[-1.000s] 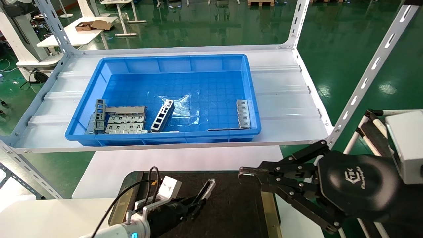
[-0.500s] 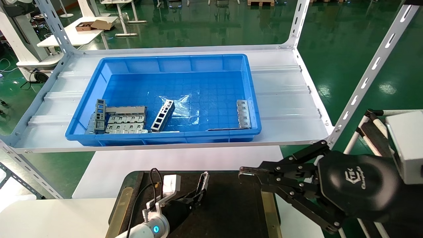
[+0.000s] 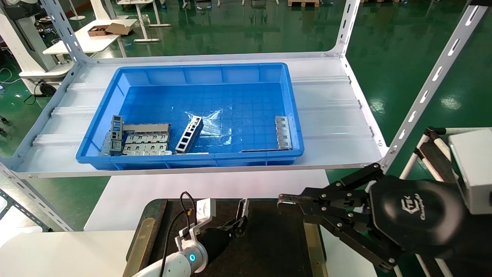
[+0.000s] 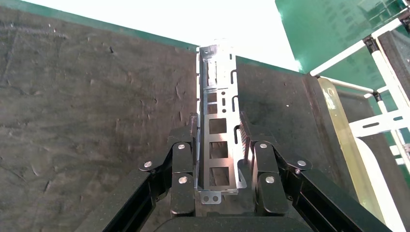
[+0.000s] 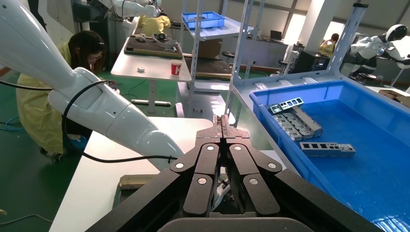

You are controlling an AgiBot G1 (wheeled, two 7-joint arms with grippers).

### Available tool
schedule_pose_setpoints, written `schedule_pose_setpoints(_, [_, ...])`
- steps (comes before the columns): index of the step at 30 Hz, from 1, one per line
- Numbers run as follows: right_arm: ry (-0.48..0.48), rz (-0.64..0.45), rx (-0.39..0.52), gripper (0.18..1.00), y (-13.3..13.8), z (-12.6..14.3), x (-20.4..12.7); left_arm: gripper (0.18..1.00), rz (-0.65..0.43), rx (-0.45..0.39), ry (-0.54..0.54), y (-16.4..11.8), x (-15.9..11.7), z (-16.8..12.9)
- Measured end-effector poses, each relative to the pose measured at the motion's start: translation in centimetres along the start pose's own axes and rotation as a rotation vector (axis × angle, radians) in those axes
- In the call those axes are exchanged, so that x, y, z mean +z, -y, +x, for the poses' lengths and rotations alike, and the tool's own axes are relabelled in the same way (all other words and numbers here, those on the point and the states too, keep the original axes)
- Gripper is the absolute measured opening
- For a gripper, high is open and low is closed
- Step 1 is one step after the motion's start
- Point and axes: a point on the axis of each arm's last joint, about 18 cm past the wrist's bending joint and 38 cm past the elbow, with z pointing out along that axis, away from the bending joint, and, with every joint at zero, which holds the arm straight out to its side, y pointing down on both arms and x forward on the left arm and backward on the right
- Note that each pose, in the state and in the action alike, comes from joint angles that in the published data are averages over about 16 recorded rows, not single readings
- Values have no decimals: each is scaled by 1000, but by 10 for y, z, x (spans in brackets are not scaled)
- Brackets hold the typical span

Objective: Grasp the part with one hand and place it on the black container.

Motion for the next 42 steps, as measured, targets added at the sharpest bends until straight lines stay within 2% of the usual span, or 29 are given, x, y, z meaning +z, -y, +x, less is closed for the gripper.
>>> schedule_pose_setpoints(19, [0,0,0,202,0,0,0,359,-18,-28,27,-6,4,-2])
schedule_pose_setpoints(25, [0,0,0,237,0,0,0,385,-23,-29,28,-7,5,-1])
schedule_pose_setpoints(34, [0,0,0,359,0,0,0,486,-16,0,20,0,4,2])
schedule_pose_setpoints(42, [0,0,0,519,0,0,0,647,11,111,-18,19,-9,4])
